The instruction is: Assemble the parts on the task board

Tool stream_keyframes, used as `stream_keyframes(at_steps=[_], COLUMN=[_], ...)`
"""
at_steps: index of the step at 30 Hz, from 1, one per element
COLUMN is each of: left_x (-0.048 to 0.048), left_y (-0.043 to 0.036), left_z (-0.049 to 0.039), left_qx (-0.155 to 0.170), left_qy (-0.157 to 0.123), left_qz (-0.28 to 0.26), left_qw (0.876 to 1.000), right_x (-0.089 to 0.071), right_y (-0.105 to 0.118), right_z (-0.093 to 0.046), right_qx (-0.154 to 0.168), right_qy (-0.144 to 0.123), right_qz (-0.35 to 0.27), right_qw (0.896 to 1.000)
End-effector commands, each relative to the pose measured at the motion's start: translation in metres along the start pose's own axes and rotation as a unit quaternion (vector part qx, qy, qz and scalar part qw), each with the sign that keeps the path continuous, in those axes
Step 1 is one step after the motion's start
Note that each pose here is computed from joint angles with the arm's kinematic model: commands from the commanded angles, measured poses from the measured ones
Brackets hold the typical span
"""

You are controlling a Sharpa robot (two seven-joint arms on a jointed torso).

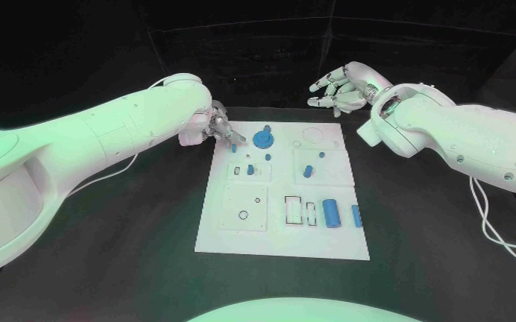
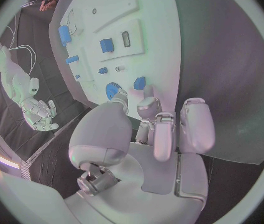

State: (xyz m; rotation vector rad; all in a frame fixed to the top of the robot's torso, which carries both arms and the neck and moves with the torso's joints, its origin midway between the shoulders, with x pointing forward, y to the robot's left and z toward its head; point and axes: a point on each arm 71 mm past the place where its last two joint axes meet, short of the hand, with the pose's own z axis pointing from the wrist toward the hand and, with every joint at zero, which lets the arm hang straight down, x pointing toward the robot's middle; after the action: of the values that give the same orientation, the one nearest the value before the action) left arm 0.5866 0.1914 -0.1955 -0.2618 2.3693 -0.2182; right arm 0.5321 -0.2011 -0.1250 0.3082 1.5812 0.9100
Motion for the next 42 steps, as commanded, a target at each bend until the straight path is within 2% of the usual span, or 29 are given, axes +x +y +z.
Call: stream_keyframes(at_steps=[1,24,42], left_x=[0.0,0.0024,0.0022], left_y=[-0.0016,-0.0027,-0.0051], left_z=[-0.0002,0.0001,0.0004], left_qx=[0.007,0.005,0.017], left_qy=[0.003,0.017,0.014], left_qz=[0.008,0.019,0.017], left_qw=[1.0,1.0,1.0], right_x=[-0.0004,0.0005,0.0005], right_y=[0.0015,0.0019,0.0019], right_z=[0.0005,0.0011,0.001], right_qx=[-0.005,-0.005,-0.004], right_qy=[0.002,0.005,0.005], right_qz=[0.001,0.001,0.001], right_qw=[1.0,1.0,1.0])
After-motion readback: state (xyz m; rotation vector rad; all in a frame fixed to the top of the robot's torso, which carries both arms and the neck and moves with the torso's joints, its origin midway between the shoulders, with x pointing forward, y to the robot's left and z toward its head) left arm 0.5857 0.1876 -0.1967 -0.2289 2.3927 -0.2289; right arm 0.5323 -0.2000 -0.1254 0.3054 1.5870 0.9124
